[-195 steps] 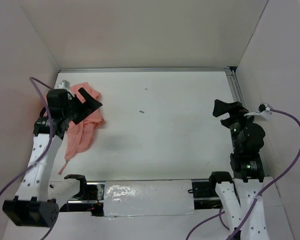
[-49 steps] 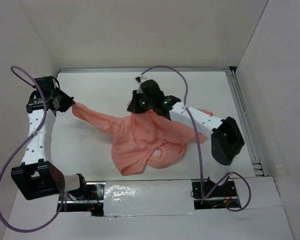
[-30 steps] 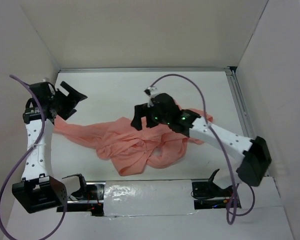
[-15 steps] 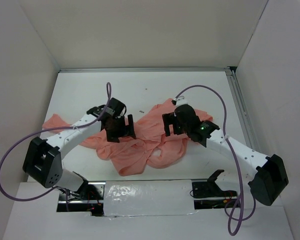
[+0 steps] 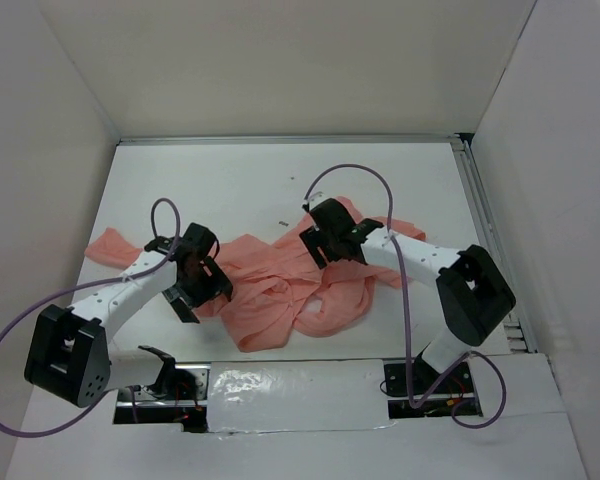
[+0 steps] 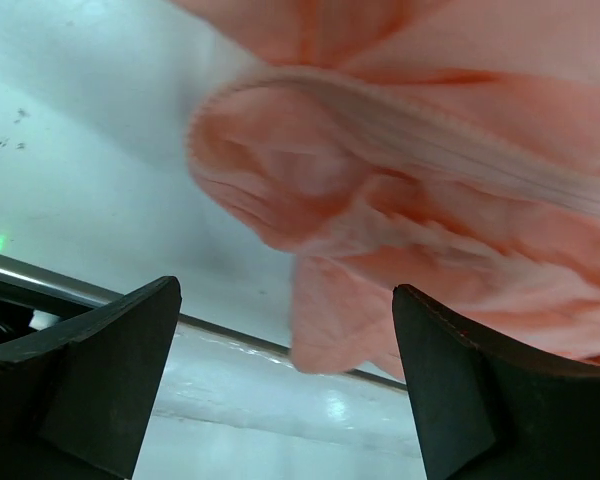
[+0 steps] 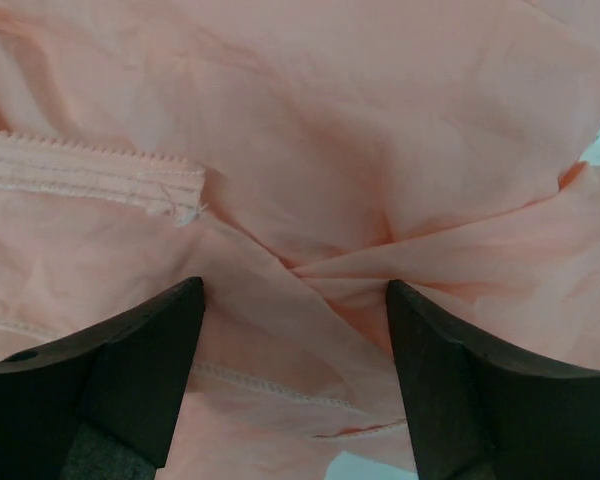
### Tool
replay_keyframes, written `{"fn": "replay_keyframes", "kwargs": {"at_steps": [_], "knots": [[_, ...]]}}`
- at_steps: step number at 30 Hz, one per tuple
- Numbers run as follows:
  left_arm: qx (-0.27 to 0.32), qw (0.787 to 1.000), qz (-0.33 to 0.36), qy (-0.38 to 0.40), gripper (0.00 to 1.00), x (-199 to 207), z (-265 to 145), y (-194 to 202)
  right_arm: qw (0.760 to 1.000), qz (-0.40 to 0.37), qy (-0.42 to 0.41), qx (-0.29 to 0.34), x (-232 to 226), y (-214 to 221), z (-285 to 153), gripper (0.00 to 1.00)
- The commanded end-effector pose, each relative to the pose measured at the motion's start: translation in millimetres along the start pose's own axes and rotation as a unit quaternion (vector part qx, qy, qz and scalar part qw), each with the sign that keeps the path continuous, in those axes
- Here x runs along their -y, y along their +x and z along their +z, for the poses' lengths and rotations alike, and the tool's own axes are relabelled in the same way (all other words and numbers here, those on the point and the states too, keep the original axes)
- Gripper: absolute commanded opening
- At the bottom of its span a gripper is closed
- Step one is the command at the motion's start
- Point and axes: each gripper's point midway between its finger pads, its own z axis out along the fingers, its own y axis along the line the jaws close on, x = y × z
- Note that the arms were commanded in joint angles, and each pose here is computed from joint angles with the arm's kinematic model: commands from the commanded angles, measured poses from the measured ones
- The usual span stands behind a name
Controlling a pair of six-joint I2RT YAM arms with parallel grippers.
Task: Zip up the jacket
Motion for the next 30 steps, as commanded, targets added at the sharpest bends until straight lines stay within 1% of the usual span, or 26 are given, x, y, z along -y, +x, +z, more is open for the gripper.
{"fn": "replay_keyframes", "kwargs": {"at_steps": [1,2,3,4,5,7,9,10,12,13,14,15,16,17,18,19,20,21,22,23,24,25,26,27,29,30], "knots": [[-0.020,0.999,-0.028,0.006,0.99,-5,8,5,0.999,0.003,0.039,0.030,13,-26,1,0.78],[-0.019,0.999,-0.025,0.006,0.99,-5,9,5,0.999,0.009,0.047,0.026,17,-24,4,0.59],[-0.019,1.000,-0.023,0.007,0.99,-5,10,5,0.998,0.026,0.057,0.027,21,-25,5,0.50],[-0.016,1.000,-0.024,0.006,0.99,-4,10,2,0.996,0.033,0.072,0.031,27,-28,4,0.34],[-0.016,1.000,-0.021,0.003,0.99,-3,12,2,0.996,0.037,0.075,0.035,29,-31,2,0.26],[-0.014,1.000,-0.007,0.015,0.99,5,14,-2,0.993,0.053,0.083,0.063,34,-43,-9,0.00],[-0.017,0.999,0.013,0.025,0.99,10,17,-2,0.990,0.063,0.081,0.093,36,-54,-20,0.00],[-0.023,0.999,0.019,0.028,0.90,12,20,-1,0.986,0.073,0.086,0.120,41,-63,-36,0.00],[-0.021,0.998,0.036,0.046,0.81,18,26,-4,0.981,0.091,0.085,0.148,44,-69,-50,0.00],[-0.025,0.997,0.040,0.056,0.69,22,27,-3,0.977,0.098,0.080,0.169,47,-75,-65,0.00],[-0.029,0.995,0.052,0.074,0.64,30,28,-3,0.976,0.106,0.077,0.174,47,-73,-69,0.00],[-0.029,0.994,0.062,0.084,0.61,34,26,-4,0.975,0.109,0.074,0.176,49,-72,-74,0.00],[-0.027,0.993,0.065,0.090,0.60,37,24,-5,0.971,0.126,0.075,0.190,53,-74,-84,0.00],[-0.020,0.992,0.080,0.098,0.62,42,19,-6,0.969,0.144,0.065,0.188,52,-70,-87,0.00],[-0.014,0.991,0.085,0.099,0.75,44,15,-7,0.970,0.148,0.051,0.184,51,-68,-90,0.01],[-0.005,0.991,0.089,0.102,0.84,45,9,-8,0.967,0.171,0.045,0.184,56,-68,-95,0.14],[0.011,0.989,0.104,0.106,0.94,53,-2,-8,0.966,0.188,0.062,0.166,64,-57,-95,0.30],[0.012,0.990,0.105,0.089,0.99,48,-8,-4,0.963,0.205,0.070,0.161,69,-53,-96,0.62],[0.016,0.990,0.106,0.093,0.99,50,-17,1,0.954,0.246,0.082,0.153,78,-46,-95,0.75],[0.018,0.987,0.121,0.103,0.99,58,-31,5,0.948,0.267,0.098,0.140,85,-35,-95,0.83],[0.017,0.985,0.132,0.109,0.99,62,-38,7,0.935,0.311,0.099,0.137,88,-31,-95,0.85],[0.014,0.983,0.142,0.115,0.99,67,-43,10,0.923,0.345,0.112,0.131,99,-25,-95,0.87],[0.015,0.977,0.163,0.135,0.99,81,-54,15,0.918,0.363,0.112,0.111,100,-15,-94,0.88],[0.018,0.972,0.189,0.139,0.99,89,-54,17,0.911,0.382,0.112,0.107,102,-10,-94,0.88],[0.030,0.958,0.238,0.155,0.99,110,-63,28,0.905,0.396,0.101,0.116,106,-7,-96,0.89],[0.038,0.941,0.296,0.160,0.99,123,-57,30,0.904,0.401,0.100,0.107,106,3,-91,0.90]]}}
